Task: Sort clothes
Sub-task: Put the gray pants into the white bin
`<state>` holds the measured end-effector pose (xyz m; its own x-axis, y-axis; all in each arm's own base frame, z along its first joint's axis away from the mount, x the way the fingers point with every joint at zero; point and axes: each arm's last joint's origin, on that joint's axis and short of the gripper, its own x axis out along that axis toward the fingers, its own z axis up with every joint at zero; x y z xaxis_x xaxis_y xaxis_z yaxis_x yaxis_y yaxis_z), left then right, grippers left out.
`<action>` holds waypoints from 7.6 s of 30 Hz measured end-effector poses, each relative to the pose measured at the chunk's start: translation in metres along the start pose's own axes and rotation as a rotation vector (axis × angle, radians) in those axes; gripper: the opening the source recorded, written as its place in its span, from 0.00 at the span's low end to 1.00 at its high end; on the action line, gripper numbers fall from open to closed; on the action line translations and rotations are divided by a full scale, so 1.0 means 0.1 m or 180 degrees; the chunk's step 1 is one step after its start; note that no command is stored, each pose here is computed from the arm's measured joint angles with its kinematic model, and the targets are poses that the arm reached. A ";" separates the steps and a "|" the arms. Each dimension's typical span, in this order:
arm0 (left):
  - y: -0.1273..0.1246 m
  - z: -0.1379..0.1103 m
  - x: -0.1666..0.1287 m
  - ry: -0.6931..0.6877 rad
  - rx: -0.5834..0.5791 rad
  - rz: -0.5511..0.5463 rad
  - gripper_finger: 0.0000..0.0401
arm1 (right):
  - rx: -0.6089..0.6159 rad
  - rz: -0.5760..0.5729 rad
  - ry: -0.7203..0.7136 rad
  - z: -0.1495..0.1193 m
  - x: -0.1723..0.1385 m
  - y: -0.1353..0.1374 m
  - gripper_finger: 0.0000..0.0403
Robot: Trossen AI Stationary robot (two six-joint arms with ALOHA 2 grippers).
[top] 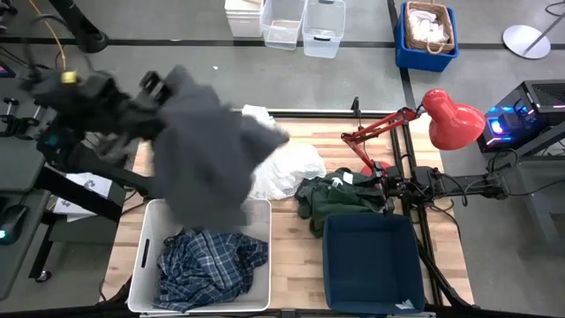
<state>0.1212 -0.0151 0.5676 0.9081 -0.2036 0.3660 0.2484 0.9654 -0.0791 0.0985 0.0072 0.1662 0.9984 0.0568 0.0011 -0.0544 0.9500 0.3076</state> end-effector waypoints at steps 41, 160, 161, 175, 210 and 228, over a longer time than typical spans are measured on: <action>-0.34 -0.17 -0.10 0.2227 -0.0287 0.0310 0.00 | 0.0000 0.0000 -0.0001 0.00 0.00 0.00 0.44; -1.46 -1.83 0.25 0.4725 -0.0166 -0.0342 0.70 | 0.0000 -0.0001 0.0003 0.00 0.00 0.00 0.44; -1.52 -1.77 0.31 0.4529 -0.0380 -0.0555 0.70 | 0.0000 0.0001 0.0002 0.00 0.00 0.00 0.44; -0.96 -0.34 0.37 0.1979 -0.2928 -0.0239 0.70 | 0.0000 -0.0001 0.0001 0.00 0.00 0.00 0.44; -1.54 0.13 0.89 -0.0289 0.0820 0.1214 0.70 | 0.0000 0.0000 0.0001 0.00 0.00 0.00 0.44; -1.03 -1.00 0.34 0.1637 -0.0871 0.2424 0.70 | 0.0000 0.0000 0.0000 0.00 0.00 0.00 0.44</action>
<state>0.1602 -0.1375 0.4957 0.8790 0.3536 -0.3199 -0.4588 0.8099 -0.3654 0.0985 0.0072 0.1663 0.9984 0.0568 0.0012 -0.0544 0.9500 0.3076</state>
